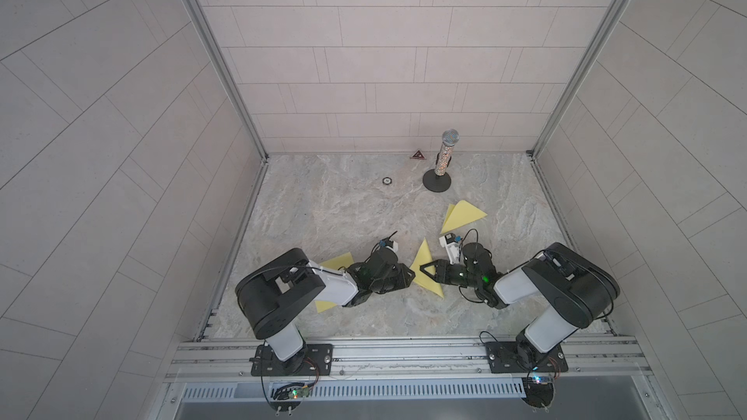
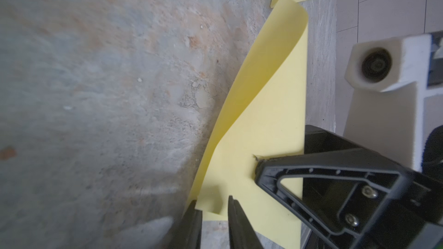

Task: Fold the square paper diagonally
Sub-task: Fold the paper at the center of the board.

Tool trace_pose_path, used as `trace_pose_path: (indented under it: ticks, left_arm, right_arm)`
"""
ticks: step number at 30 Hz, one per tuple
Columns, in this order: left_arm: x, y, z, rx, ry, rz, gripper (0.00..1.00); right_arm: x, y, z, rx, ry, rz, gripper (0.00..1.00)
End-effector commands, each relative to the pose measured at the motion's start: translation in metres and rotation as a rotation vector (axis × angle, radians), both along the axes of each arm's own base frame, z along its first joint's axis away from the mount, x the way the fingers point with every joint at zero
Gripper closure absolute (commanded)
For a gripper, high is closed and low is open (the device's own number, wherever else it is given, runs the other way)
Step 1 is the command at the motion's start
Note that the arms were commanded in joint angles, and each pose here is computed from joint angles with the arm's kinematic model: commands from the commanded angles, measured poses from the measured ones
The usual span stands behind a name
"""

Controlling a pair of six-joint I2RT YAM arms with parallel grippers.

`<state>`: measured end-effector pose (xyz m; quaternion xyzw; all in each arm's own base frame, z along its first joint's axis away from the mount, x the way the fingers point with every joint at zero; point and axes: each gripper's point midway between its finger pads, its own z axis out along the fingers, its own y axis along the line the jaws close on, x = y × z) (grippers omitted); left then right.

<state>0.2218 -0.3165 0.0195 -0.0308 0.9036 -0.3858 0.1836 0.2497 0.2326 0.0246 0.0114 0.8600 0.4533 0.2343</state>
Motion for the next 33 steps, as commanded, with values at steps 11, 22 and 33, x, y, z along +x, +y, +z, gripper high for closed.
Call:
trace_pose_path:
  ticks: [11, 22, 33]
  left_arm:
    - [-0.020, 0.037, -0.048, 0.179, 0.117, 0.037, 0.71]
    - [-0.018, 0.040, -0.051, 0.166, 0.165, 0.078, 0.71]
    - [-0.018, 0.041, -0.052, 0.163, 0.167, 0.082, 0.71]
  right_arm:
    - [-0.049, -0.026, -0.064, -0.152, 0.258, 0.017, 0.67]
    - [-0.053, -0.025, -0.063, -0.097, 0.291, 0.000, 0.67]
    - [-0.049, -0.033, -0.064, -0.100, 0.306, -0.027, 0.66]
